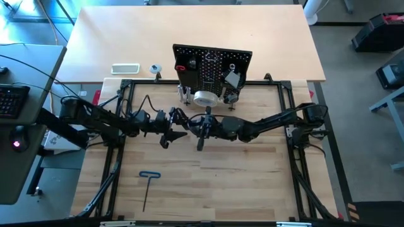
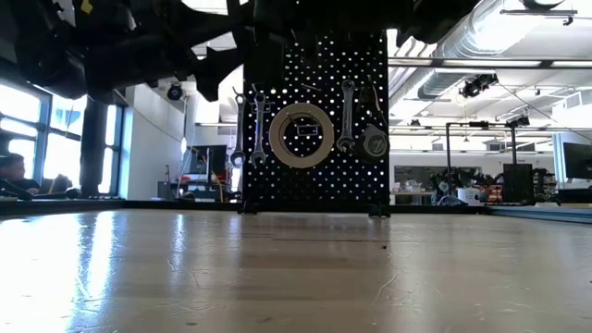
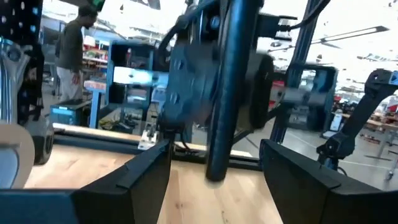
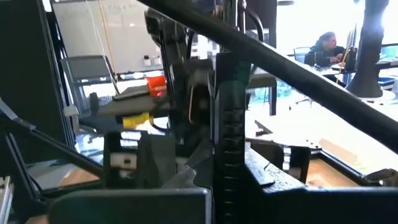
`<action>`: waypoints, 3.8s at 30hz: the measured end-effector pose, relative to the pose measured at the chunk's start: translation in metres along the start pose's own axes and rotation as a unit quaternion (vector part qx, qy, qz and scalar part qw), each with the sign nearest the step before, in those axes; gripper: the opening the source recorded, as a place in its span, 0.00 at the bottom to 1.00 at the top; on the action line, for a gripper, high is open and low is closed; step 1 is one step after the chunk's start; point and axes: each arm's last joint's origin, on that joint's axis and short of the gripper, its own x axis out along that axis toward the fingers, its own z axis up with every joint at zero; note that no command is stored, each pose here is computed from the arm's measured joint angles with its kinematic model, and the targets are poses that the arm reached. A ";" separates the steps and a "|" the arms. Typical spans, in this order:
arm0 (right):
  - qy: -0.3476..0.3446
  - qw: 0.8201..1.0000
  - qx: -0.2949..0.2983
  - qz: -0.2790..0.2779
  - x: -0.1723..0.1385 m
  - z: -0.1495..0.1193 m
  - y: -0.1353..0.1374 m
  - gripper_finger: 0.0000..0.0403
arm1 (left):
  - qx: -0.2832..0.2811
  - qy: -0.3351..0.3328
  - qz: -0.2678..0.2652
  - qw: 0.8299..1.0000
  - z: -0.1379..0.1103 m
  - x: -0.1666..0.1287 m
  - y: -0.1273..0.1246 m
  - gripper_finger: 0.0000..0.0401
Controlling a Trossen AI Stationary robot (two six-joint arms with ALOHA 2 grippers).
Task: Hang tools onto peg board
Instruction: Hang the black cable cutter on the pegboard bin
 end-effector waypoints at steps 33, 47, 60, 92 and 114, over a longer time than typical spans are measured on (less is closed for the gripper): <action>0.003 1.000 0.003 0.009 0.000 0.000 0.000 0.04 | -0.005 -0.017 0.005 1.000 -0.009 0.025 0.003 0.50; 0.027 1.000 0.000 -0.002 0.000 -0.005 0.000 0.04 | 0.015 -0.010 0.002 1.000 -0.010 0.025 0.003 0.20; 0.055 0.998 0.005 -0.011 -0.001 -0.010 -0.001 0.07 | 0.045 0.015 0.006 0.999 -0.015 0.022 0.008 0.05; 0.166 0.983 -0.012 -0.079 -0.004 -0.033 -0.016 0.20 | 0.058 0.114 0.064 0.990 -0.032 -0.006 0.049 0.05; 0.188 0.980 -0.017 -0.064 -0.007 -0.037 -0.012 0.20 | 0.043 0.114 0.117 0.986 -0.021 -0.040 0.098 0.05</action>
